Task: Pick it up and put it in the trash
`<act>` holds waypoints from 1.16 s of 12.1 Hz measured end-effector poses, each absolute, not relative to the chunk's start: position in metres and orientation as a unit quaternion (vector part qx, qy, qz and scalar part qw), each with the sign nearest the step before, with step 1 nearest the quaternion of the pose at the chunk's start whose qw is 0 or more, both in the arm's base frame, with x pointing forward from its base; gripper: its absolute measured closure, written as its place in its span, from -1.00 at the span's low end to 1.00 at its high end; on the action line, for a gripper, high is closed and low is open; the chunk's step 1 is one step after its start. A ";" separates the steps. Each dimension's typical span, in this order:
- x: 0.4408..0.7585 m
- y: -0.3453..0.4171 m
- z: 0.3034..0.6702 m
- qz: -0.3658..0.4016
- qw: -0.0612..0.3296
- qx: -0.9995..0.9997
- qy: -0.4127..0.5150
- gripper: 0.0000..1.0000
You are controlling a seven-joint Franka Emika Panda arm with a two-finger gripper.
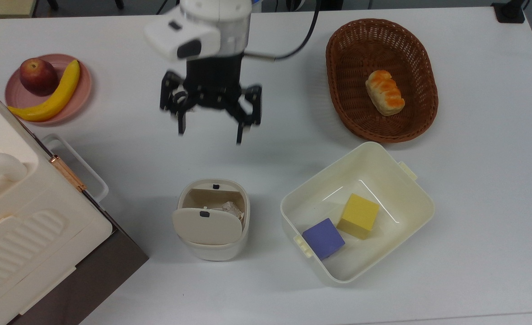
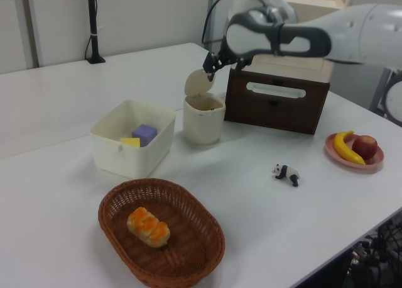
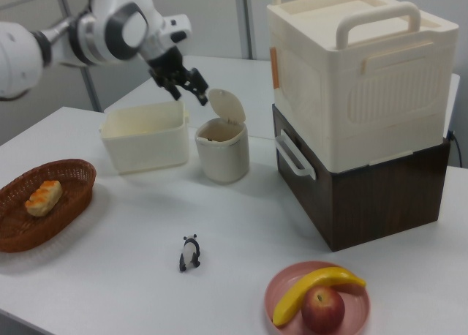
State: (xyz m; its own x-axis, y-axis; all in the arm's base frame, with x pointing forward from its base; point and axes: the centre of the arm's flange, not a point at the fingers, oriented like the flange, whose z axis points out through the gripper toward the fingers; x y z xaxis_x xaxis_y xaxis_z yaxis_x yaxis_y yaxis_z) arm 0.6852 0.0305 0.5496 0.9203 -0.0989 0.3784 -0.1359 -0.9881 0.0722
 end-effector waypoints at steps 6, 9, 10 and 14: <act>0.622 0.037 0.608 0.095 0.020 0.992 -0.082 -1.00; 0.597 0.037 0.611 0.044 0.019 0.998 -0.045 -1.00; 0.594 0.033 0.605 0.028 0.009 0.999 -0.027 -1.00; 0.589 -0.003 0.603 0.015 -0.012 0.999 -0.032 -1.00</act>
State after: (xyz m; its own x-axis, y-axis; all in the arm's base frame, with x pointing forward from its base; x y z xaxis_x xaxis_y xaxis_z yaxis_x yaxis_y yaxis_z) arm 0.5893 -0.0033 0.6033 0.9974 -0.0650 0.0298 -0.0643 -0.9976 -0.0250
